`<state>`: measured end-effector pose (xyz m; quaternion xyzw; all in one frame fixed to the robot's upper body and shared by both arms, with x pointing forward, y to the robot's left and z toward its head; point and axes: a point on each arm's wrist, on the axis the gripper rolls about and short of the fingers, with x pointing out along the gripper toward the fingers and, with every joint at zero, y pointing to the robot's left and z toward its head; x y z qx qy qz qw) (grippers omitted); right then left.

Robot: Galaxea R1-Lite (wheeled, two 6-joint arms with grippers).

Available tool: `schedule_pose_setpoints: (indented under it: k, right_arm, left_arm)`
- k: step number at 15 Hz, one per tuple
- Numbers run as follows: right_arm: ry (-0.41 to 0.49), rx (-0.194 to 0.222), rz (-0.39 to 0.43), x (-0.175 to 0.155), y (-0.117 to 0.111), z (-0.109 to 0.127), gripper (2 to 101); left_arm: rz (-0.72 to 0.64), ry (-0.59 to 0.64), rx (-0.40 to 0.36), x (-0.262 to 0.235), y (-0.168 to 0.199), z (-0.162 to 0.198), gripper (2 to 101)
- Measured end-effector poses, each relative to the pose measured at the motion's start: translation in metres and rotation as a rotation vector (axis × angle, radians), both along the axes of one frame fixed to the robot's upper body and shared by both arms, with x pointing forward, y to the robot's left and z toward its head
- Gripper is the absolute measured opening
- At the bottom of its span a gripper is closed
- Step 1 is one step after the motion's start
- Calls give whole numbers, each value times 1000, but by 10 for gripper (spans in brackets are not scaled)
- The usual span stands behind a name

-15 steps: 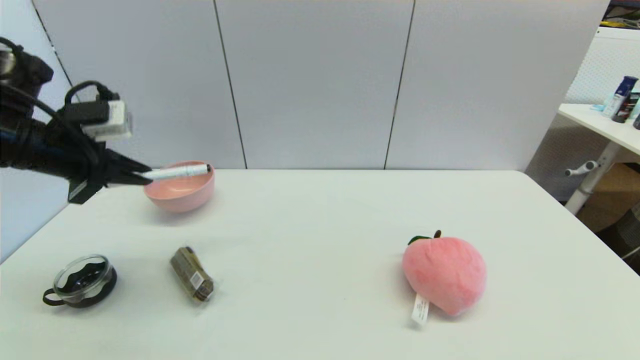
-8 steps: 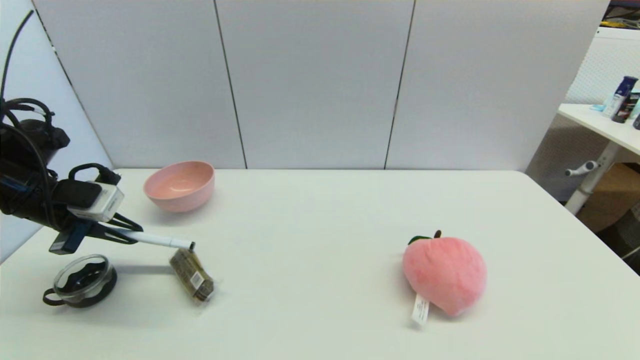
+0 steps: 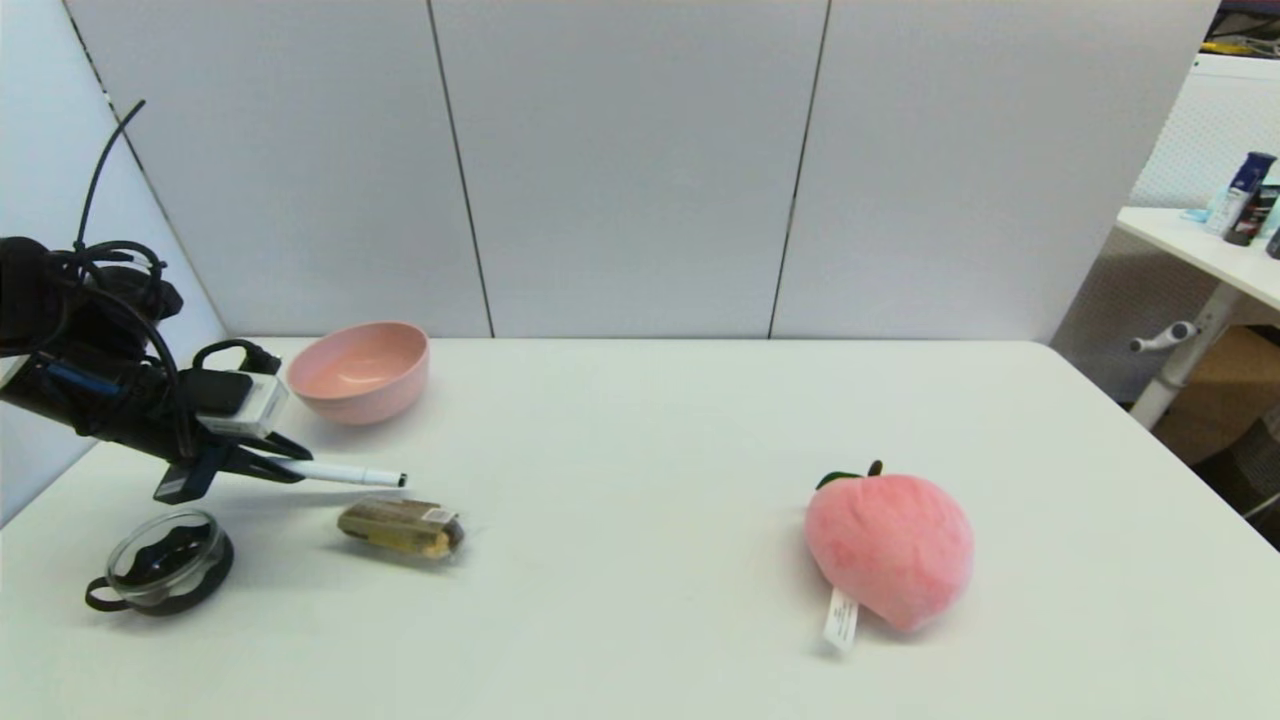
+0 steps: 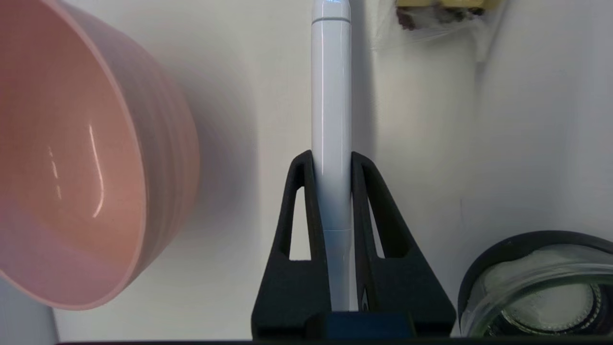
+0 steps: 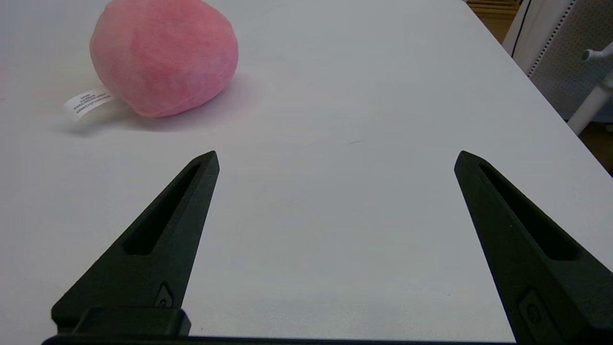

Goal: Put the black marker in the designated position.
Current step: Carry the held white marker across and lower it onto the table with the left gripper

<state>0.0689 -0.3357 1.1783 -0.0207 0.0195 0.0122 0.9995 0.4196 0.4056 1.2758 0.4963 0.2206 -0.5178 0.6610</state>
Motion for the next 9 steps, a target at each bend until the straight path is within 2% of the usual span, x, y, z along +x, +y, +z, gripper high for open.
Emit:
schedule_pose_setpoints:
  k: [9]
  right_arm:
    - [0, 0, 0, 0, 0, 0, 974]
  left_arm:
    - [72, 26, -79, 11, 3, -8, 119]
